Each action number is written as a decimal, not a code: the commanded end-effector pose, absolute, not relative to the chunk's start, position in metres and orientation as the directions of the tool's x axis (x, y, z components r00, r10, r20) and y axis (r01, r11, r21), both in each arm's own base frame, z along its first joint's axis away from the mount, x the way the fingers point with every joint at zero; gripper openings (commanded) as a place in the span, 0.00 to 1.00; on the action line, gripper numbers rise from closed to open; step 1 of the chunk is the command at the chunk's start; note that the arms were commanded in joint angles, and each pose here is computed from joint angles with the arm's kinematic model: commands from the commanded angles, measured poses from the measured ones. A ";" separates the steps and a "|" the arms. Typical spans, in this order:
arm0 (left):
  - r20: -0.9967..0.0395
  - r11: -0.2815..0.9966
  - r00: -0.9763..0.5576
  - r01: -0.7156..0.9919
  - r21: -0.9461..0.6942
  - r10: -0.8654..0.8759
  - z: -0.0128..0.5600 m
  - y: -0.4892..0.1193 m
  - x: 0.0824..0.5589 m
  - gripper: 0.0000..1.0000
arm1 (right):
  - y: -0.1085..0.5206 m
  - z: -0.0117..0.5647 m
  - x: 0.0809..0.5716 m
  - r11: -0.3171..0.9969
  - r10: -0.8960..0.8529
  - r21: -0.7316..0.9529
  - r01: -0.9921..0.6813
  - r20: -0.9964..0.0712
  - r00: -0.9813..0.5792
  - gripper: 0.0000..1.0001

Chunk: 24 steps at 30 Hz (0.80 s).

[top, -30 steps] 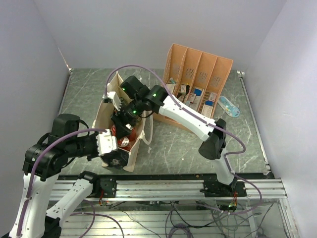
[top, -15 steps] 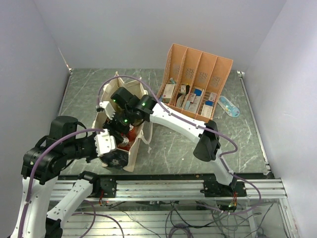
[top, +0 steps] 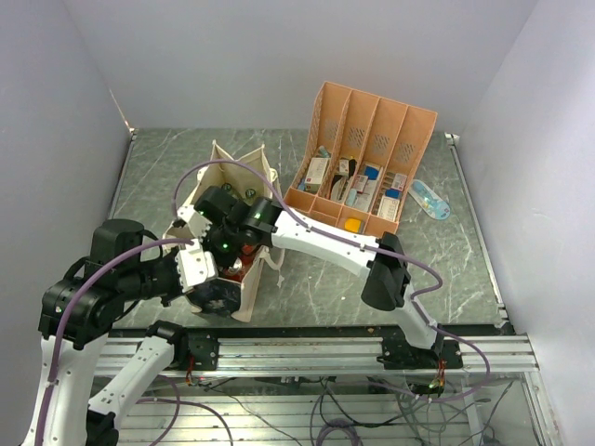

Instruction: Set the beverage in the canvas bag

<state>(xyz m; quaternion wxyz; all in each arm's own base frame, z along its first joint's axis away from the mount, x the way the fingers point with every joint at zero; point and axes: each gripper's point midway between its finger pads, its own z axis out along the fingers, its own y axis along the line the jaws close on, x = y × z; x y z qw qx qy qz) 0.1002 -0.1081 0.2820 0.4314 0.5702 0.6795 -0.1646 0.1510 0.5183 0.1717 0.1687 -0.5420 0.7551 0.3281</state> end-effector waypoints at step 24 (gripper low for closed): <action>-0.844 0.300 0.143 0.894 0.334 0.516 0.317 -0.126 0.104 0.07 | 0.501 0.083 0.117 0.306 -0.829 0.263 -0.915 -0.398 -0.392 0.00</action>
